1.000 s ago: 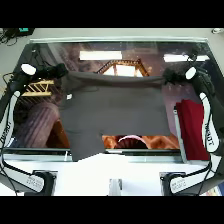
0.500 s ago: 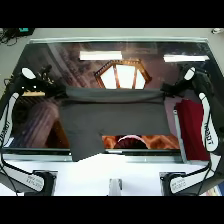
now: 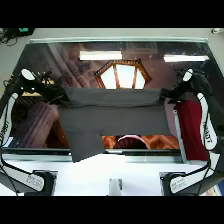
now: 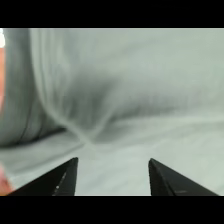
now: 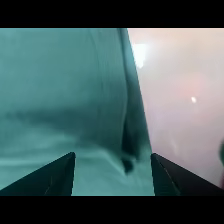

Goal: Fold the shirts.

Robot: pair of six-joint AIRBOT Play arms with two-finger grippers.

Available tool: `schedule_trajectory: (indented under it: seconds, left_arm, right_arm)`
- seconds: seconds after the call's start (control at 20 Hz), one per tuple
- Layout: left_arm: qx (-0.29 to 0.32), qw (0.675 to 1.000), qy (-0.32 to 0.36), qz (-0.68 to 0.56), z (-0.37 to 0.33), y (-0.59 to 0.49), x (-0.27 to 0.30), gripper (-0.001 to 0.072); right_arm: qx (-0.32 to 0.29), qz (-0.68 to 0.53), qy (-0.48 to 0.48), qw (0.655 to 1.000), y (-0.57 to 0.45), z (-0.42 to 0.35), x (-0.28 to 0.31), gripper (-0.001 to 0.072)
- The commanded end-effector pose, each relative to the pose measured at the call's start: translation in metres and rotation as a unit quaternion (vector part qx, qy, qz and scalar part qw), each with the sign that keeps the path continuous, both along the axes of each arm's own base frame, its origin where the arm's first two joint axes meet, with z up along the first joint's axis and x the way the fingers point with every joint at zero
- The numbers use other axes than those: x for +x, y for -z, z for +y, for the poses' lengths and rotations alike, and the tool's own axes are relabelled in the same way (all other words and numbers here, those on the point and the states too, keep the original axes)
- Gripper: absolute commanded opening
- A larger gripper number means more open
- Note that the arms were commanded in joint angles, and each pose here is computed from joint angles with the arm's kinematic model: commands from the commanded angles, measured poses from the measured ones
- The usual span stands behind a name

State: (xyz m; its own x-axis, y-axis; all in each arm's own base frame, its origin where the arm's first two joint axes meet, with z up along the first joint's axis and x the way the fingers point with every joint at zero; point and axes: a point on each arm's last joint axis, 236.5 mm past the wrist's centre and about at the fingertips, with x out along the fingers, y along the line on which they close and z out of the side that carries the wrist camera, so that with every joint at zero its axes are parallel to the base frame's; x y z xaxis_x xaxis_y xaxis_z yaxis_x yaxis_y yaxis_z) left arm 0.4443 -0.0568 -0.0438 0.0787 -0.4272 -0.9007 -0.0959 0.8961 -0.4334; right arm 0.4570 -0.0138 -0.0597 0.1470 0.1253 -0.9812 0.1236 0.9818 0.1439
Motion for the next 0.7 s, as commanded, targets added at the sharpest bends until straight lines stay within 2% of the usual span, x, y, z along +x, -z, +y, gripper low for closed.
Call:
schedule_trajectory:
  seconds: [0.0,0.25,0.4,0.65]
  left_arm:
    - [-0.01,0.999,0.007,0.034,0.018,-0.026,-0.028,0.0545]
    - [-0.023,0.997,0.005,0.078,0.025,-0.01,-0.122,0.0543]
    - [-0.036,0.995,-0.017,0.092,0.006,0.026,-0.184,0.0543]
    - [-0.084,0.991,-0.052,0.092,-0.022,0.056,-0.216,0.0543]
  right_arm:
    - [-0.032,0.039,-0.036,0.998,-0.019,-0.013,-0.03,0.0487]
    - [0.049,0.107,-0.048,0.992,-0.012,0.027,-0.09,0.0488]
    - [0.056,0.133,-0.064,0.987,-0.008,0.031,-0.124,0.0489]
    - [0.098,0.108,0.002,0.989,-0.038,0.008,-0.137,0.0489]
